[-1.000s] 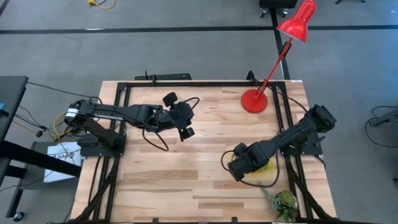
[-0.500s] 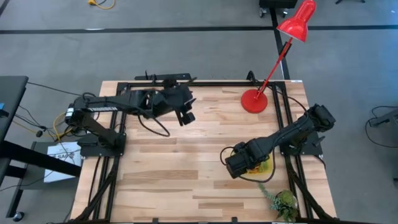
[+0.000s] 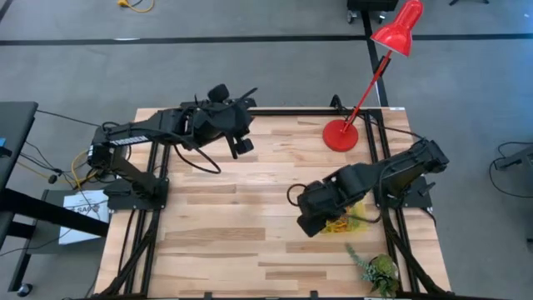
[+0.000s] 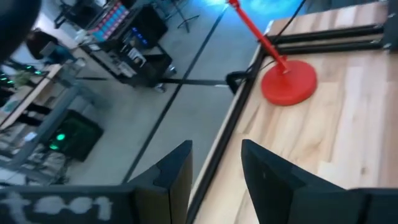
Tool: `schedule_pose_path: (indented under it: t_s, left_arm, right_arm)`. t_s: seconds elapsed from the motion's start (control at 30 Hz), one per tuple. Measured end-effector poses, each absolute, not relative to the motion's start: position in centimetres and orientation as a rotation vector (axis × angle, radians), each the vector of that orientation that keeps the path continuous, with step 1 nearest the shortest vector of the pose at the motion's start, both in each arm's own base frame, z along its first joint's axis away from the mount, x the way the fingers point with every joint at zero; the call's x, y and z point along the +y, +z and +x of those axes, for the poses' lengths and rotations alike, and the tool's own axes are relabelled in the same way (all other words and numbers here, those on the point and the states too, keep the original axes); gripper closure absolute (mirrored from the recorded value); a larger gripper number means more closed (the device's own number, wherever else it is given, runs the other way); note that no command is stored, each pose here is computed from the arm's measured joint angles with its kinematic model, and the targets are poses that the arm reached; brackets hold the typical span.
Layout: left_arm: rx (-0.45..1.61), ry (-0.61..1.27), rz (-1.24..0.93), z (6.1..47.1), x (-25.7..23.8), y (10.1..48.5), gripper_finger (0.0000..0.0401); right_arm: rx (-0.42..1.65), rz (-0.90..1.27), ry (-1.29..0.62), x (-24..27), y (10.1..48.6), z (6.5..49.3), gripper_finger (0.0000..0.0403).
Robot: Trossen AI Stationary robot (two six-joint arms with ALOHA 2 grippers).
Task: Pick and place items into bin
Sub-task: Return to Home Position
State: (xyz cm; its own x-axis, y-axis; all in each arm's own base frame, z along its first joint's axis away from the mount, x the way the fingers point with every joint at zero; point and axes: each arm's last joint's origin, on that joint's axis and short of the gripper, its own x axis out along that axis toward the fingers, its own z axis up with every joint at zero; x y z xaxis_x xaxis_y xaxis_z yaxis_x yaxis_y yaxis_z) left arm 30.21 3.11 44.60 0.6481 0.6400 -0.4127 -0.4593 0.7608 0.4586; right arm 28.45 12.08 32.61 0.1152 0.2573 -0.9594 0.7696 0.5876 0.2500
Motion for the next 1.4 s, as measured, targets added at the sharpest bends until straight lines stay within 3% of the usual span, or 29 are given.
schedule_pose_path:
  t_s: [0.3,0.57,0.87,0.97,1.1,1.23,1.4]
  left_arm:
    - [0.688,0.673,0.341,25.6,3.0,47.9,0.0272]
    - [0.723,0.676,0.351,19.6,2.8,50.0,0.0272]
    - [0.612,0.866,0.054,11.0,2.9,51.0,0.0272]
    - [0.536,0.813,-0.067,7.8,2.5,51.4,0.0272]
    - [0.466,0.812,-0.151,5.2,2.2,50.9,0.0272]
    - [0.409,0.81,-0.236,3.7,2.1,48.5,0.0272]
    - [0.247,0.713,-0.317,4.1,1.9,43.4,0.0272]
  right_arm:
    - [1.295,0.666,-0.093,11.5,37.9,28.9,0.0226]
    - [1.177,0.514,-0.338,7.7,37.8,29.7,0.0225]
    - [1.124,0.552,-0.202,1.2,41.4,26.0,0.0227]
    - [0.98,0.425,-0.231,0.1,43.5,23.3,0.0224]
    - [0.64,0.238,-0.195,-0.2,45.6,21.0,0.0221]
    - [0.442,0.19,-0.075,-0.2,44.1,19.1,0.0221]
    - [0.337,0.291,-0.107,-0.6,38.2,16.9,0.0223]
